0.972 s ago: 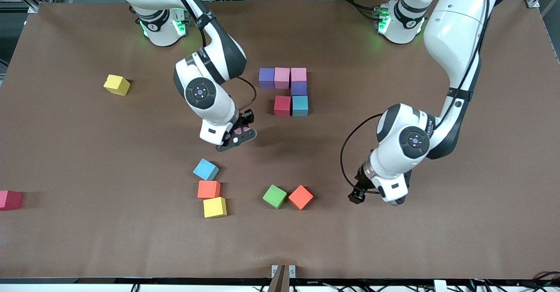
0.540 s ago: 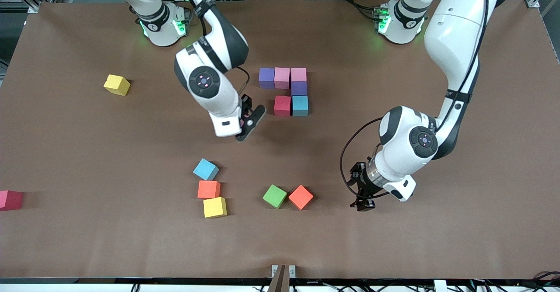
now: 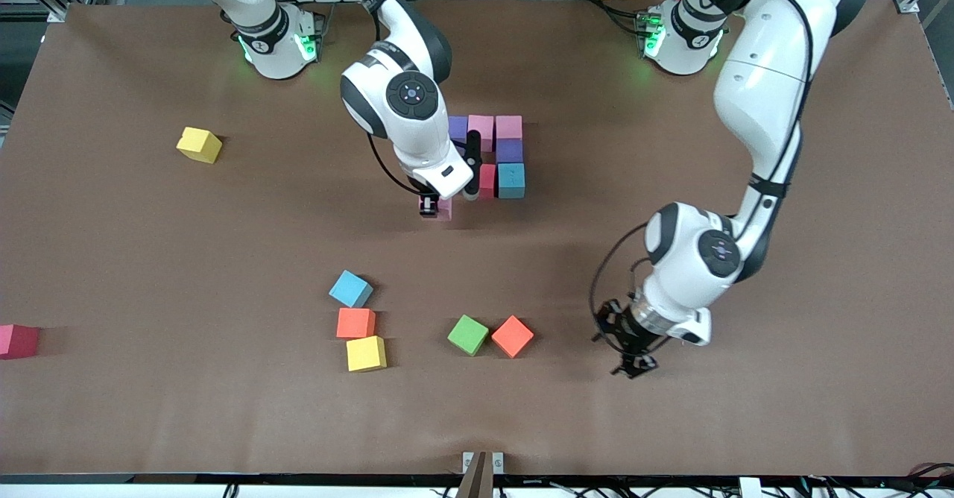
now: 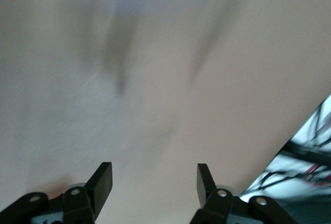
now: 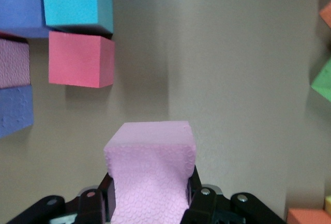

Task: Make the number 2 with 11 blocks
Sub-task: 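Carry the pink cube to the formation below the red cube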

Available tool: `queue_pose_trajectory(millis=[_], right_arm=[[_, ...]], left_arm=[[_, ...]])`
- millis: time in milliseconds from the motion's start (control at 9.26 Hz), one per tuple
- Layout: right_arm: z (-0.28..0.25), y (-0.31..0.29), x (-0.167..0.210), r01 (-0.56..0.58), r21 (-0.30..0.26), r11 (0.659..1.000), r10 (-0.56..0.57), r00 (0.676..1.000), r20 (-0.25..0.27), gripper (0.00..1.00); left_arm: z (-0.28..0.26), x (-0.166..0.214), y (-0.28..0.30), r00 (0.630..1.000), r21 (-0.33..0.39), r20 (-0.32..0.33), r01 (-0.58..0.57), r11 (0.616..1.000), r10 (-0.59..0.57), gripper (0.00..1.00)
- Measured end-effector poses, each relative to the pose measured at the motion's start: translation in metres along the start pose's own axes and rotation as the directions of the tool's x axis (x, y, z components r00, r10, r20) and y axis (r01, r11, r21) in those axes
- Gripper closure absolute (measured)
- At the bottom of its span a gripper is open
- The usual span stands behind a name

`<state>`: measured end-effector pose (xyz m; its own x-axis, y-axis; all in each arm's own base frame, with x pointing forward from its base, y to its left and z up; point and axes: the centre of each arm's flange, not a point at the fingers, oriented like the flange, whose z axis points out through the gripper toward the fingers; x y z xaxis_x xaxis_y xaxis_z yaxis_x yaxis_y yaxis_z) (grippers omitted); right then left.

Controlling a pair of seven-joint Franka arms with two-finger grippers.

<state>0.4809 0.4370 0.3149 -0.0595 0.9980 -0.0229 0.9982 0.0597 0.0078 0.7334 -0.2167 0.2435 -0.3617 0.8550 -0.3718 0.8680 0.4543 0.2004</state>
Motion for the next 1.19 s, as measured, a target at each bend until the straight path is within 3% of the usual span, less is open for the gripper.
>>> queue_pose_trajectory(millis=[432, 1188], right_arm=[[0.039, -0.039, 0.013, 0.096, 0.013, 0.995, -0.096, 0.995, -0.018, 0.44], [0.068, -0.071, 0.014, 0.107, 0.045, 0.993, -0.107, 0.994, -0.01, 0.44]], left_arm=[[-0.007, 0.0, 0.01, 0.998, -0.008, 0.04, 0.059, 0.998, -0.058, 0.26], [-0.006, -0.001, 0.008, 0.996, -0.009, 0.046, 0.072, 0.997, -0.071, 0.26]])
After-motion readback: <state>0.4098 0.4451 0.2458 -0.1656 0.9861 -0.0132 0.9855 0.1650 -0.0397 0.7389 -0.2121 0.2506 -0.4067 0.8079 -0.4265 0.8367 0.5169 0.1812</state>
